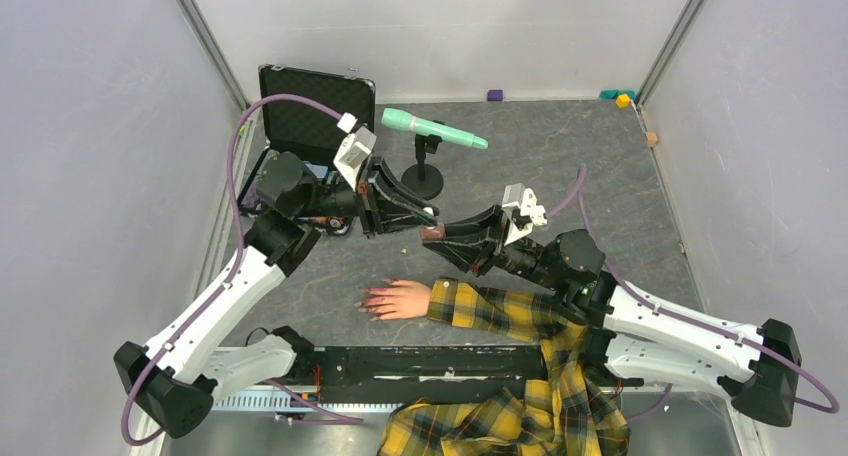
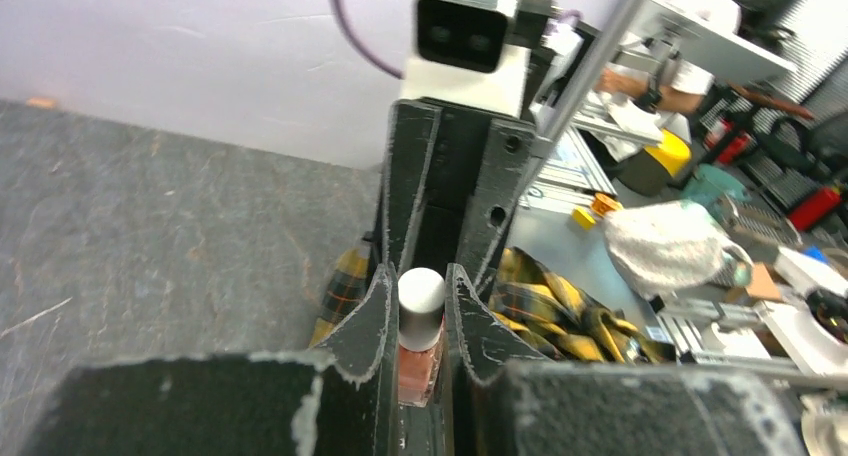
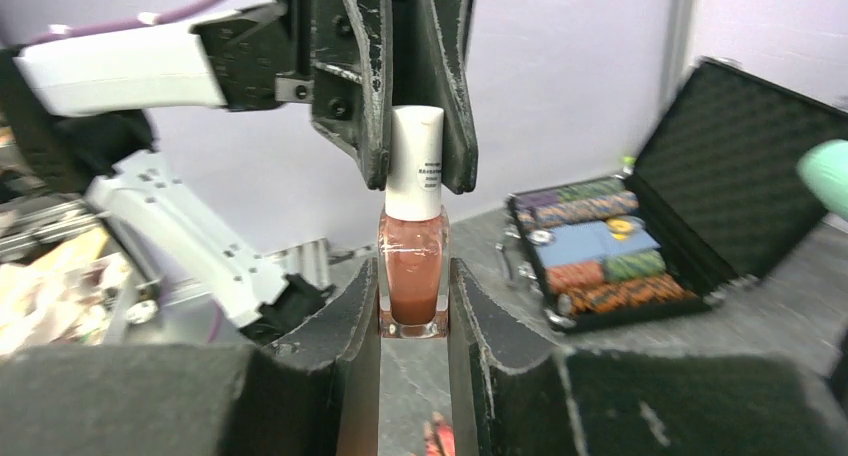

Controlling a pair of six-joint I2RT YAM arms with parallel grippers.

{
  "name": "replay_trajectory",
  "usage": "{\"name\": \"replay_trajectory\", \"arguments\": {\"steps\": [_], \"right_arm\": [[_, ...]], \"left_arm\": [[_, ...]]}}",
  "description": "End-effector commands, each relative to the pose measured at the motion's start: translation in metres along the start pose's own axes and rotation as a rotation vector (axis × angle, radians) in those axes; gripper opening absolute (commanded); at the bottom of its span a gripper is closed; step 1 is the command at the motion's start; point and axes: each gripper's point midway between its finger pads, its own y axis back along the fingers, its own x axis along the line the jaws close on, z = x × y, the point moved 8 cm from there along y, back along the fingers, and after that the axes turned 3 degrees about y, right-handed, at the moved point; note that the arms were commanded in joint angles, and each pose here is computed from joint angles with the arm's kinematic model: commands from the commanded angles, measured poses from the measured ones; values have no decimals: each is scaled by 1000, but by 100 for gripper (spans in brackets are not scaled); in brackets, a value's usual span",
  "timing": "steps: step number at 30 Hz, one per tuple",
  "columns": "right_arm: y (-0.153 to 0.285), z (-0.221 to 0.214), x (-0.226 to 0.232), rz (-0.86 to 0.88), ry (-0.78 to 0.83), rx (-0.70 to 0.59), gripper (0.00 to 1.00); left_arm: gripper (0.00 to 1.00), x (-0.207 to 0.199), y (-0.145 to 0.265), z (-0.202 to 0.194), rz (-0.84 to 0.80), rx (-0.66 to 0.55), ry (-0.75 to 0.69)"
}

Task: Paint the nails
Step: Screw the nail polish bottle.

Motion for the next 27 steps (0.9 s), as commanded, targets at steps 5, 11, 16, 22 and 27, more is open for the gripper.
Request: {"name": "replay_trajectory", "arguments": {"steps": [5,11,16,22,27], "right_arm": [[-10,20,29,297,-104,-78,0],[-13,23,37,388,-142,-106,0],[-10,25,37,394,-134,-125,0],[-5,27,36,374,-101,-137,0],[-3,26,31,326,-68,-115,0]], "left_arm": [[2,-49,3,-11,-302,118,-30],[2,-60,3,-15,-373,151,-43],[2,-63,3,-15,-379,151,-49],[99,-54,2,-9,-272,90,-63],[100,-47,10,-2,-115,13,-127]]}}
